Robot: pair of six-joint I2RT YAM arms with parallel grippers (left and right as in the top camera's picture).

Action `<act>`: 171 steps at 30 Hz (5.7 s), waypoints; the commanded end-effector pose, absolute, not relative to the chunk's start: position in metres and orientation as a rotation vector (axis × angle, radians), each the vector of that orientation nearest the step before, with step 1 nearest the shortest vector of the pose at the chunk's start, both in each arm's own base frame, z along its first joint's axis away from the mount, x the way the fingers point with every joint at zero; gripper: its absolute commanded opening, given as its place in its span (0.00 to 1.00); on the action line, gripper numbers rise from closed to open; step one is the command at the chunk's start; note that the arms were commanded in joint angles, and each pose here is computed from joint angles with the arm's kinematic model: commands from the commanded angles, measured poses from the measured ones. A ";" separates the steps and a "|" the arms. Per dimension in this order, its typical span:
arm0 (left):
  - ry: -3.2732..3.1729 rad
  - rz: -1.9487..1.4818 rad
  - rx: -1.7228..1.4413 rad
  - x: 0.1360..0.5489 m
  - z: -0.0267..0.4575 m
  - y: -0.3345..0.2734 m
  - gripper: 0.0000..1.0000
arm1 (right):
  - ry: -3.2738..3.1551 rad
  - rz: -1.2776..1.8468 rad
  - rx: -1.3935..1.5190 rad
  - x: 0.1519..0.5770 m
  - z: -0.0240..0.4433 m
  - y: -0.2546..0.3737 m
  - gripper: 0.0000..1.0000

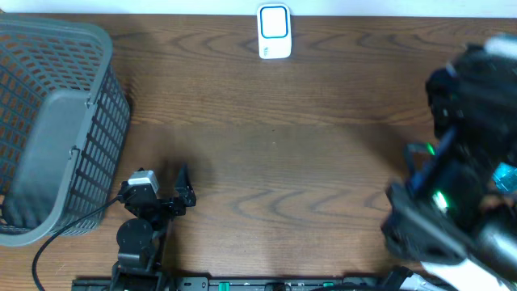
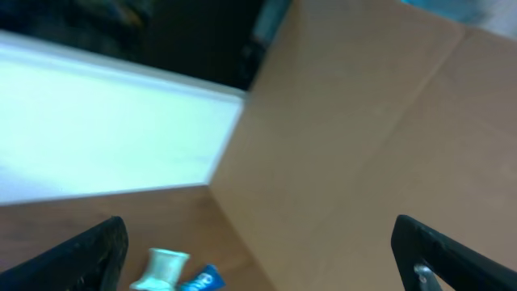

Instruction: Scan the item barcode

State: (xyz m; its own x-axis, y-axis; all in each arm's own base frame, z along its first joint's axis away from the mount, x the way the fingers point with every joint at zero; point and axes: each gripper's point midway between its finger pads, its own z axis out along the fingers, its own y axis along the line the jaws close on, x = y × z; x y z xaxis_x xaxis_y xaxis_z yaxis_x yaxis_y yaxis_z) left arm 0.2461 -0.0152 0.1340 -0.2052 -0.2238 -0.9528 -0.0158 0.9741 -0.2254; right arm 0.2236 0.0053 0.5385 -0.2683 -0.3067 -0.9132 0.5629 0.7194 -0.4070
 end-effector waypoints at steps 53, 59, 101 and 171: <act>1.812 -0.177 -0.192 0.245 0.116 -0.013 0.98 | 1.491 -0.093 -0.560 0.290 0.481 0.065 0.99; 1.812 -0.177 -0.192 0.245 0.116 -0.013 0.98 | 1.649 -0.158 -0.519 0.264 0.437 0.029 0.99; 1.812 -0.177 -0.192 0.245 0.116 -0.013 0.98 | 1.558 0.083 -0.115 0.246 0.177 0.023 0.99; 1.725 -0.021 0.053 0.243 0.137 -0.016 0.98 | 1.645 0.024 -0.025 0.246 0.157 0.006 0.99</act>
State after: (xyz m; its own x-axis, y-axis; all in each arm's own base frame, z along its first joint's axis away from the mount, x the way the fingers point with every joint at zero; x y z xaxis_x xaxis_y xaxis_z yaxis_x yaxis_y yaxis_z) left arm 0.2432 -0.0149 0.1545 -0.1125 0.0292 -0.9932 0.0392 0.9989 0.0249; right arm 0.2464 0.0065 0.1570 -0.0745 -0.0114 -0.9972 -0.0354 0.9993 -0.0088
